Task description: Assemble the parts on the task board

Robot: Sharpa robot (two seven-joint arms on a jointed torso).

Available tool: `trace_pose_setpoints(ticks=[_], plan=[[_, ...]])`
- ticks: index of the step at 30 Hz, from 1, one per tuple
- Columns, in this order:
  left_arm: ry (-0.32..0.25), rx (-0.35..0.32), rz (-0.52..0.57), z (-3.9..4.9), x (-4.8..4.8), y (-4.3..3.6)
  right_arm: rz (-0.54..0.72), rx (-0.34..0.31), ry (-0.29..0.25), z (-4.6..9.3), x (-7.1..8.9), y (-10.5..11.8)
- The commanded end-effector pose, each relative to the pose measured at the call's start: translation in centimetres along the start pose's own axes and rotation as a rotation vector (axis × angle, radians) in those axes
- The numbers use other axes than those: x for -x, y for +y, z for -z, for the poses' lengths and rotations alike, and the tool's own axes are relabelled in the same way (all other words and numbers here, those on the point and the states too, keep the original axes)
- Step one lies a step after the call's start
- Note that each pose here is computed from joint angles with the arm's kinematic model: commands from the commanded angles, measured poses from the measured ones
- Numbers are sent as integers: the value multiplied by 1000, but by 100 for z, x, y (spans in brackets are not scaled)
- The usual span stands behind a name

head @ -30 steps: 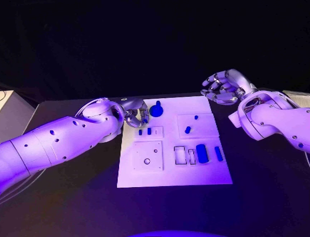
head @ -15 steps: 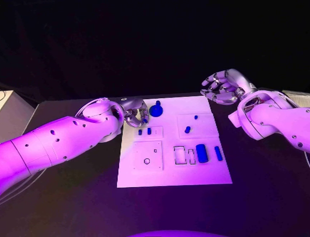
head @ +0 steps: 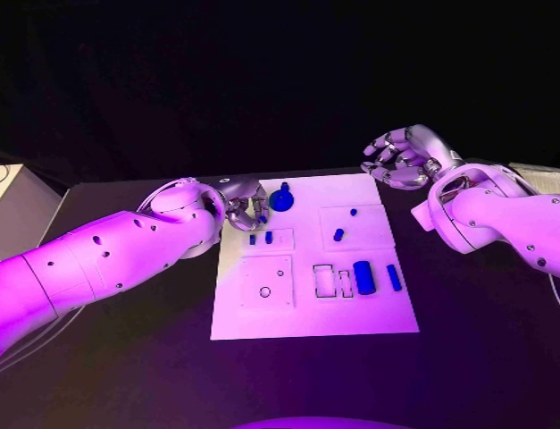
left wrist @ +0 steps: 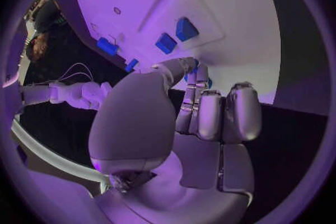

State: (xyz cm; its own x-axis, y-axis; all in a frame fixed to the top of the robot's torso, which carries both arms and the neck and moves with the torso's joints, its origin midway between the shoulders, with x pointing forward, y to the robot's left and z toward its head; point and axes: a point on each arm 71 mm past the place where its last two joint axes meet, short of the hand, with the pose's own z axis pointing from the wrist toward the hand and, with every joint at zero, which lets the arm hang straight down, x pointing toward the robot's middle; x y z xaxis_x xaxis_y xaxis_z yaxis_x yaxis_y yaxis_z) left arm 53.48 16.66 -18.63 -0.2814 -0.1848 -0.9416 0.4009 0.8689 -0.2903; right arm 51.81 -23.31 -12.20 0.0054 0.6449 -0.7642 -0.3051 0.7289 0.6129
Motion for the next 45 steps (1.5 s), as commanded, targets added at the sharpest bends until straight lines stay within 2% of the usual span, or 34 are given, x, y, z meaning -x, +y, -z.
trace_pose_setpoints(ticks=[1,21,45], plan=[[15,-1,-8,-3,-28,-12,1,11,4,2,-7,16],[72,6,-15,1,-83,4,2,10,5,3,-5,12],[35,7,-10,2,-62,0,2,9,5,5,0,6]])
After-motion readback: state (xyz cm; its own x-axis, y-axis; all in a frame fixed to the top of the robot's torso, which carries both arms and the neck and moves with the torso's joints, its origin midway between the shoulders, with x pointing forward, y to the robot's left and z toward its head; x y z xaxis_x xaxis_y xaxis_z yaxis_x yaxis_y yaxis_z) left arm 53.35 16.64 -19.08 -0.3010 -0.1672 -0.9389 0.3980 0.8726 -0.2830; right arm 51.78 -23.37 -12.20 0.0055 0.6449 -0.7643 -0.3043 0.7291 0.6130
